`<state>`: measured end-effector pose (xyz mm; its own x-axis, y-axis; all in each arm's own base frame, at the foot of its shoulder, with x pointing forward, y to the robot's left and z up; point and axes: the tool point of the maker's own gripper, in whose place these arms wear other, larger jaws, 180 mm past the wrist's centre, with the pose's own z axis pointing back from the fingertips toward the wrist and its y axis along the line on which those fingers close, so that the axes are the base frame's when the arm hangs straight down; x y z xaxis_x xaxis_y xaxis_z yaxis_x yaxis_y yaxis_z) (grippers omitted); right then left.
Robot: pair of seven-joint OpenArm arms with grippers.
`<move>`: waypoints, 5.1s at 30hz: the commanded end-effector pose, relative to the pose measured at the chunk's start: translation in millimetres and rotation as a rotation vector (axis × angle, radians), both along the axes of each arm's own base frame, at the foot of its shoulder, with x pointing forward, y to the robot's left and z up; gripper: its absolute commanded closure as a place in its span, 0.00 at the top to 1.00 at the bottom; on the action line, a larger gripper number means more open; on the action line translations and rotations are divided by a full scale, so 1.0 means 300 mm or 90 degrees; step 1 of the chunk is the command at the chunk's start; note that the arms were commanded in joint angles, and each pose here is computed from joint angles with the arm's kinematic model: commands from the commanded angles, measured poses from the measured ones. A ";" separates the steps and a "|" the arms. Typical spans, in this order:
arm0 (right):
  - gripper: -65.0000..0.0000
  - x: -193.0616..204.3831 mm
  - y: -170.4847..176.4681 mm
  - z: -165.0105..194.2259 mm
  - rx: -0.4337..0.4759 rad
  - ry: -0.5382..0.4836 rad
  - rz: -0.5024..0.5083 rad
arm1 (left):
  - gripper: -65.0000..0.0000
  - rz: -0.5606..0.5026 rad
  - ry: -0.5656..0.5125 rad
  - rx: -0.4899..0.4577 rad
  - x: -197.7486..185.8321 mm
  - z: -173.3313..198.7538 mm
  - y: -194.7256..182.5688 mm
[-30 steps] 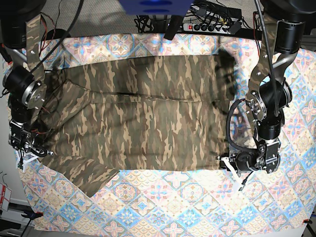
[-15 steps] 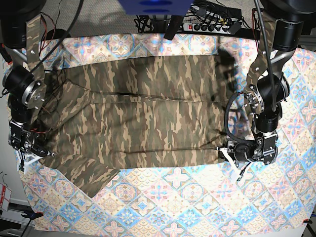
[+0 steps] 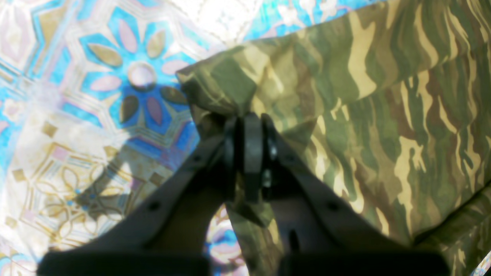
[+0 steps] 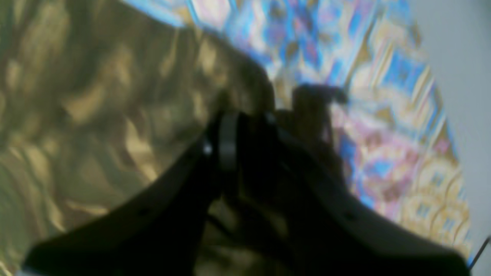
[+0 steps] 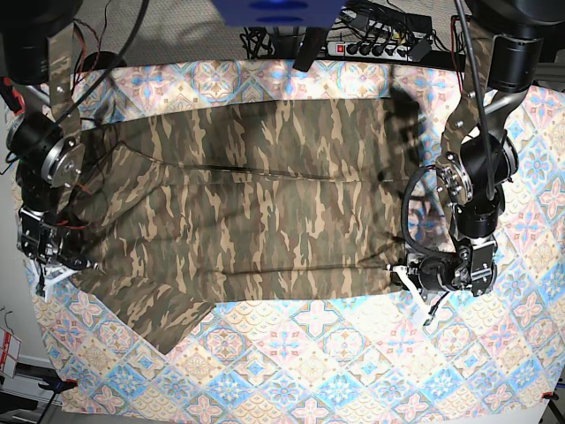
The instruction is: Fold the T-shirt properly
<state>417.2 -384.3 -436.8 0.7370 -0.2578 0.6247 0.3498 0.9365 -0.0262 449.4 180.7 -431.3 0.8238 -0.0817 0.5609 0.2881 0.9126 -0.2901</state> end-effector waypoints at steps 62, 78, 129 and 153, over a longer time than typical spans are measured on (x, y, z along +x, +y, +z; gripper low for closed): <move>0.25 -0.034 0.193 -0.122 -0.030 -0.075 0.213 | 0.04 0.007 0.000 0.000 -0.026 -0.025 0.019; 0.14 0.048 0.047 0.031 -0.084 -0.104 0.156 | 0.04 0.005 0.002 -0.001 -0.028 -0.027 0.015; 0.01 -0.310 0.189 -0.319 -0.026 0.033 0.242 | 0.04 -0.017 0.024 0.021 -0.067 -0.069 0.003; 0.02 -0.006 0.244 0.012 0.078 0.159 0.273 | 0.03 -0.162 0.058 0.074 -0.120 -0.135 -0.229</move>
